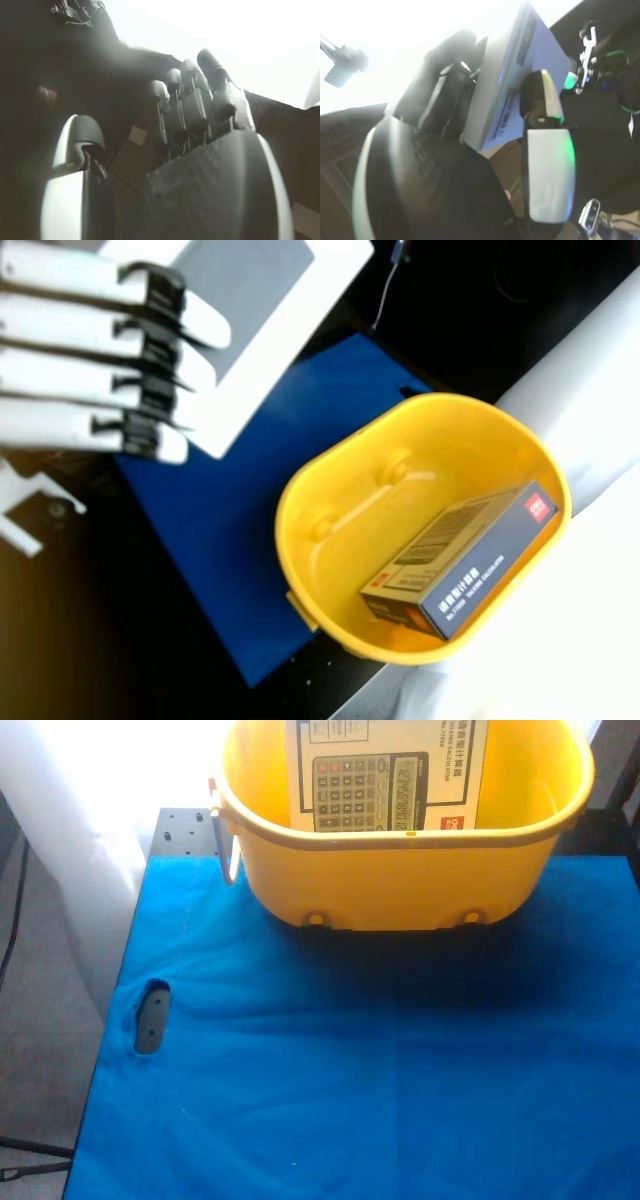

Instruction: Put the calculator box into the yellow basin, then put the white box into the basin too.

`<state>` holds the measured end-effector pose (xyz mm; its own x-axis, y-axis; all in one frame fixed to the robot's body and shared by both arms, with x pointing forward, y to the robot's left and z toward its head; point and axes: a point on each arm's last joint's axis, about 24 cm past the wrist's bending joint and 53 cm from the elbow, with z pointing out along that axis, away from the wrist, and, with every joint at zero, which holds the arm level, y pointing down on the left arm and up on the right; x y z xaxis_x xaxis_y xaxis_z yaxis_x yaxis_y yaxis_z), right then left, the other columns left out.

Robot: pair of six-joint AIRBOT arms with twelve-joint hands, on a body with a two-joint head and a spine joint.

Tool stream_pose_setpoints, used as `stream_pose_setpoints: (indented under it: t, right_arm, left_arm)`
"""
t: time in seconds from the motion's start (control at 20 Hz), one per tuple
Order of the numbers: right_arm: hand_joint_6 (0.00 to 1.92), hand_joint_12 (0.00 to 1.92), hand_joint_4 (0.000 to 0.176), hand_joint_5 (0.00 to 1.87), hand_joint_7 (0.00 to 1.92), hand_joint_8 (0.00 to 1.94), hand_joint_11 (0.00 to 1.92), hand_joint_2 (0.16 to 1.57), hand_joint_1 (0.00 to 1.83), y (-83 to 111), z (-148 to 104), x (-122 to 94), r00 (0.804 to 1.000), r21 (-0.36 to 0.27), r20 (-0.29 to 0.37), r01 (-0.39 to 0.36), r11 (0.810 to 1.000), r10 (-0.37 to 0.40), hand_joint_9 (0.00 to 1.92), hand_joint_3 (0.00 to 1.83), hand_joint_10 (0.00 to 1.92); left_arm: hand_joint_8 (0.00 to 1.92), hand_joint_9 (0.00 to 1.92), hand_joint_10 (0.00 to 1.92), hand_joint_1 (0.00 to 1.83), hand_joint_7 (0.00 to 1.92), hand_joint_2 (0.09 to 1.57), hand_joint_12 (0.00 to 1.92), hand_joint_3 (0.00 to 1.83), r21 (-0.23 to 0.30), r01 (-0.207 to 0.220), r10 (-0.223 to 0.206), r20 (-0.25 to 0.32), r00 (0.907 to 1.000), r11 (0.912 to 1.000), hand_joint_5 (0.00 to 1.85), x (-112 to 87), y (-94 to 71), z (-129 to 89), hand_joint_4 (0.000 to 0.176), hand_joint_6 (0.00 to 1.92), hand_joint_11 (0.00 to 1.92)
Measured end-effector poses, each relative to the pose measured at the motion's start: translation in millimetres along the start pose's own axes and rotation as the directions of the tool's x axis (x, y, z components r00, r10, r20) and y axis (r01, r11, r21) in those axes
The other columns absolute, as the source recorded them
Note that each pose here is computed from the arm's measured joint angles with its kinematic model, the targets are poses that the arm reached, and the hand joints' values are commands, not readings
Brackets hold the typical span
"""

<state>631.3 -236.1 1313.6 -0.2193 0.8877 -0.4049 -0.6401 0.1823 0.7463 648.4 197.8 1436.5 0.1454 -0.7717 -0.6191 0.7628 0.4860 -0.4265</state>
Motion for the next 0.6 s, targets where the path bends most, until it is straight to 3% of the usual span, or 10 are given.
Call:
stream_pose_setpoints:
  t: [0.05,0.15,0.2,0.25,0.35,0.4,0.5,0.55,0.6]
  right_arm:
    - [0.99,1.41,0.017,0.95,0.94,1.11,0.74,1.14,1.21,-4.4,9.4,1.4,1.0,-0.006,0.012,-0.014,1.0,0.014,0.91,0.0,0.81]
    - [1.0,1.41,0.024,0.96,0.94,1.09,0.74,1.14,1.21,-15.1,19.6,9.3,0.999,0.003,0.013,-0.036,0.999,0.036,0.91,0.0,0.81]
    - [0.98,1.42,0.017,0.96,0.95,1.1,0.74,1.13,1.21,-19.8,21.1,13.6,0.999,0.015,0.007,-0.042,0.999,0.042,0.91,0.0,0.82]
    - [1.02,1.41,0.025,0.95,0.94,1.07,0.74,1.14,1.21,-25.5,25.6,18.8,0.999,0.031,0.001,-0.054,0.998,0.054,0.91,0.0,0.81]
    - [0.99,1.41,0.017,0.95,0.94,1.11,0.74,1.14,1.21,-30.5,36.4,18.4,0.998,0.024,0.013,-0.057,0.998,0.057,0.91,0.0,0.81]
    - [1.02,1.41,0.024,0.95,0.94,1.07,0.74,1.14,1.21,-31.7,39.7,18.0,0.998,0.021,0.018,-0.058,0.998,0.058,0.91,0.0,0.81]
    - [0.98,1.41,0.015,0.96,0.94,1.11,0.74,1.14,1.21,-42.1,48.0,25.3,0.998,0.045,0.011,-0.069,0.997,0.068,0.91,0.0,0.81]
    - [1.24,1.67,0.0,0.88,0.68,1.35,0.24,1.22,1.19,-45.9,50.8,28.0,0.997,0.056,0.007,-0.073,0.996,0.072,0.54,0.01,1.13]
    - [1.32,1.63,0.0,0.85,0.64,1.38,0.35,1.24,1.19,-50.3,52.8,31.2,0.997,0.069,0.002,-0.076,0.995,0.076,0.54,0.0,1.21]
  left_arm:
    - [0.02,0.46,0.03,0.76,0.48,1.17,1.02,0.0,-0.001,-0.001,0.001,-0.002,1.0,1.0,0.52,0.4,0.4,0.0,0.0,0.02,0.0]
    - [0.0,0.44,0.01,0.8,0.48,1.13,0.94,0.0,-0.002,0.0,0.0,-0.005,1.0,1.0,0.61,1.9,0.5,-0.2,0.0,0.04,0.0]
    - [0.0,0.4,0.0,0.76,0.43,1.13,0.92,0.0,-0.004,-0.002,0.002,-0.007,1.0,1.0,0.55,2.6,1.5,-0.5,0.0,0.01,0.0]
    - [0.0,0.37,0.0,0.73,0.41,1.13,0.91,0.0,-0.008,-0.003,0.003,-0.008,1.0,1.0,0.5,3.2,3.5,0.2,0.0,0.0,0.0]
    - [0.01,0.39,0.01,0.74,0.42,1.13,1.07,0.0,-0.014,0.009,-0.009,-0.006,0.9999,0.9999,0.48,4.9,4.6,1.3,0.0,0.01,0.0]
    - [0.01,0.4,0.01,0.75,0.44,1.14,1.09,0.0,-0.013,0.008,-0.008,-0.008,0.9999,0.9999,0.5,5.4,4.3,1.3,0.0,0.01,0.0]
    - [0.0,0.38,0.0,0.74,0.43,1.13,1.08,0.0,-0.014,0.006,-0.007,-0.016,0.9998,0.9999,0.5,8.5,5.2,0.3,0.0,0.01,0.0]
    - [0.0,0.38,0.0,0.69,0.42,1.14,1.09,0.0,-0.015,0.007,-0.008,-0.021,0.9998,0.9999,0.48,10.6,5.5,0.2,0.0,0.0,0.0]
    - [0.0,0.36,0.0,0.69,0.4,1.15,1.07,0.0,-0.015,0.011,-0.012,-0.023,0.9997,0.9998,0.47,12.7,5.0,1.0,0.0,0.0,0.0]
